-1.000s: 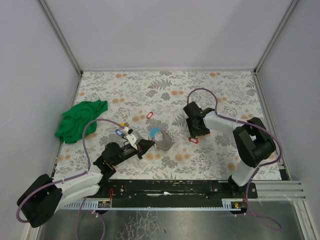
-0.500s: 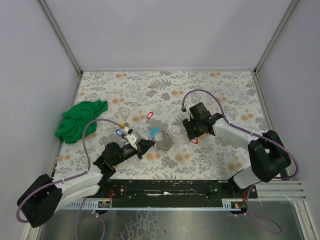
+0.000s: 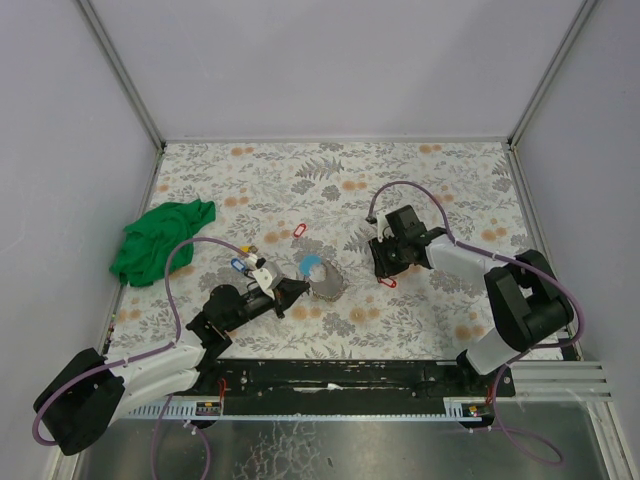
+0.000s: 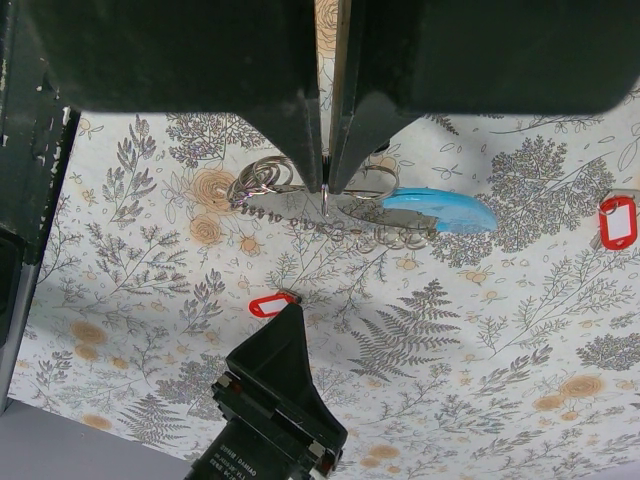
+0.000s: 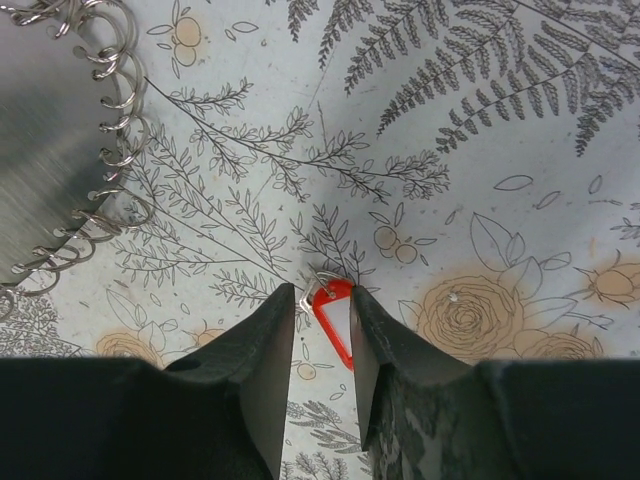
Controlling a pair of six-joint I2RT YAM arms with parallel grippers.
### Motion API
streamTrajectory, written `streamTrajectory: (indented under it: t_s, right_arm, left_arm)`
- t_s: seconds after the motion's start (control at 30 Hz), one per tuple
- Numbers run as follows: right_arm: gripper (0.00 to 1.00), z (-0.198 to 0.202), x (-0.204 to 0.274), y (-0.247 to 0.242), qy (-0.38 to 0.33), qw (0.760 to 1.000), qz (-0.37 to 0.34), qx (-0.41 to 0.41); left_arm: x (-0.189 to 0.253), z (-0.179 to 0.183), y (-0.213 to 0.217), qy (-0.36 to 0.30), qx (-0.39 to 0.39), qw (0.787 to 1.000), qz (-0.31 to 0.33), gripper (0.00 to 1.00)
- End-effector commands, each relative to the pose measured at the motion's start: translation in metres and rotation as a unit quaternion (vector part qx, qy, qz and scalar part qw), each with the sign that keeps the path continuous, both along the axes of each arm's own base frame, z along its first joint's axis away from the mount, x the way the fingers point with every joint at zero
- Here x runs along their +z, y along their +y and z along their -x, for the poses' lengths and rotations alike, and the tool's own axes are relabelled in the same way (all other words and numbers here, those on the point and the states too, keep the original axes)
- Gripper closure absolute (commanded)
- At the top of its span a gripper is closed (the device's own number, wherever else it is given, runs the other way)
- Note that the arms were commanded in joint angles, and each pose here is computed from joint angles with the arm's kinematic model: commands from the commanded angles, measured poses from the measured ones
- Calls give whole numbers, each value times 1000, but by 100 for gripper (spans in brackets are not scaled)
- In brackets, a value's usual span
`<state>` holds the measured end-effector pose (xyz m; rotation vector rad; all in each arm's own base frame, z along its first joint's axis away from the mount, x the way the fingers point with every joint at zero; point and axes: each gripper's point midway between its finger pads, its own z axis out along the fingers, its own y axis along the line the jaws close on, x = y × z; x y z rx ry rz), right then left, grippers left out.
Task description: Put the keys on the keyring
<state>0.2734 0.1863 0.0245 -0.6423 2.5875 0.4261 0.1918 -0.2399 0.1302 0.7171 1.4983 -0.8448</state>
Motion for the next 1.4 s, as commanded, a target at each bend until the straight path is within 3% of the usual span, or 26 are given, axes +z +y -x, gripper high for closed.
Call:
streamTrajectory:
  t_s: [0.0, 0.3, 0.77, 1.03, 1.2, 1.37]
  right_arm:
    - [66, -5, 6, 11, 1, 1000, -31, 5]
    - [78, 2, 5, 19, 30, 998, -53, 3]
    - [80, 0, -1, 10, 11, 998, -42, -38]
    - [88, 2, -5, 5, 13, 998, -19, -52]
    - [98, 0, 3, 4, 0, 999, -9, -41]
    - [100, -2, 29, 10, -35, 999, -16, 12]
  left_arm:
    - [15, 1, -3, -26, -10, 1000, 14, 100]
    - [16, 1, -4, -27, -11, 999, 15, 100]
    - [14, 1, -5, -25, -12, 1000, 14, 100]
    - [14, 1, -5, -24, -14, 1000, 14, 100]
    - [16, 1, -5, -27, -13, 999, 16, 100]
    - [18, 2, -7, -38, -20, 999, 17, 100]
